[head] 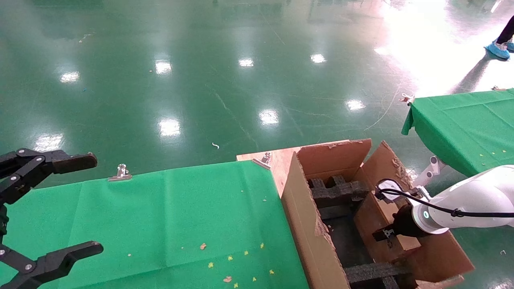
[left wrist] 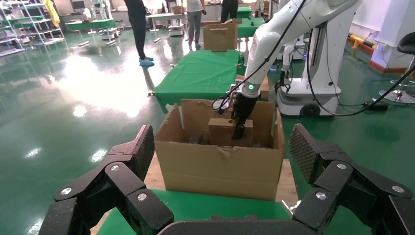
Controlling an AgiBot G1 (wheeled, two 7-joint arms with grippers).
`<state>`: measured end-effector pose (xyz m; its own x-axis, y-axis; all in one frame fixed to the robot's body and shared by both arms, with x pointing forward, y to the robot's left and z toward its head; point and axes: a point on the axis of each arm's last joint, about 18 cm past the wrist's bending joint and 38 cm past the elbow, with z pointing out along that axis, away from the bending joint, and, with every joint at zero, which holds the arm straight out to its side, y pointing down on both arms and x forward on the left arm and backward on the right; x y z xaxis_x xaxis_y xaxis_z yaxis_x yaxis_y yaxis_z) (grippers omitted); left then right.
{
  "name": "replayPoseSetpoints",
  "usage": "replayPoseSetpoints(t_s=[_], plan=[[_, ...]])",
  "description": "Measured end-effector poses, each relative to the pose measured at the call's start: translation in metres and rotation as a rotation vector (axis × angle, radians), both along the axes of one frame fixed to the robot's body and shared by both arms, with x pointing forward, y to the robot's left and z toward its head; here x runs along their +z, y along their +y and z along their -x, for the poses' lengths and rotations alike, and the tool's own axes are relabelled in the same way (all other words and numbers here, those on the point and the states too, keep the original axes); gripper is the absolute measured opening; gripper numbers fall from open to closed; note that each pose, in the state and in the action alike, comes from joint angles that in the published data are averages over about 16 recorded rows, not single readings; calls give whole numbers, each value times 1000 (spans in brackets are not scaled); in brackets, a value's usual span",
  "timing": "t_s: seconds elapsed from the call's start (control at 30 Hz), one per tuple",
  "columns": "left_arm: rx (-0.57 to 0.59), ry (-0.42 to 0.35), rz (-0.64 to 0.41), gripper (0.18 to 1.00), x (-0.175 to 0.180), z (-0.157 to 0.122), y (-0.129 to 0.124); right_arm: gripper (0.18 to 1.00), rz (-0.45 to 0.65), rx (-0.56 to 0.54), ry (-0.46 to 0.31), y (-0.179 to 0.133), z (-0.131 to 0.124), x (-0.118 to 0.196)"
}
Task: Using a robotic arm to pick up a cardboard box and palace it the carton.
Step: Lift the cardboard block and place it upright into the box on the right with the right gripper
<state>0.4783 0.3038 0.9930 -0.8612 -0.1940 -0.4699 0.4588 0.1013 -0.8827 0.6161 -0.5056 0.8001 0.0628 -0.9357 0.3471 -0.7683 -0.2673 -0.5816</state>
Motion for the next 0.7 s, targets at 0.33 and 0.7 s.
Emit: replayPoseSetpoints(t_s=[0.33,0.7], plan=[[0,0,0,1001,0,0,0,645,6,6,-17,-1,-2,6],[0,0,0,1001,0,0,0,864,8,13,-38,0,-3,15]])
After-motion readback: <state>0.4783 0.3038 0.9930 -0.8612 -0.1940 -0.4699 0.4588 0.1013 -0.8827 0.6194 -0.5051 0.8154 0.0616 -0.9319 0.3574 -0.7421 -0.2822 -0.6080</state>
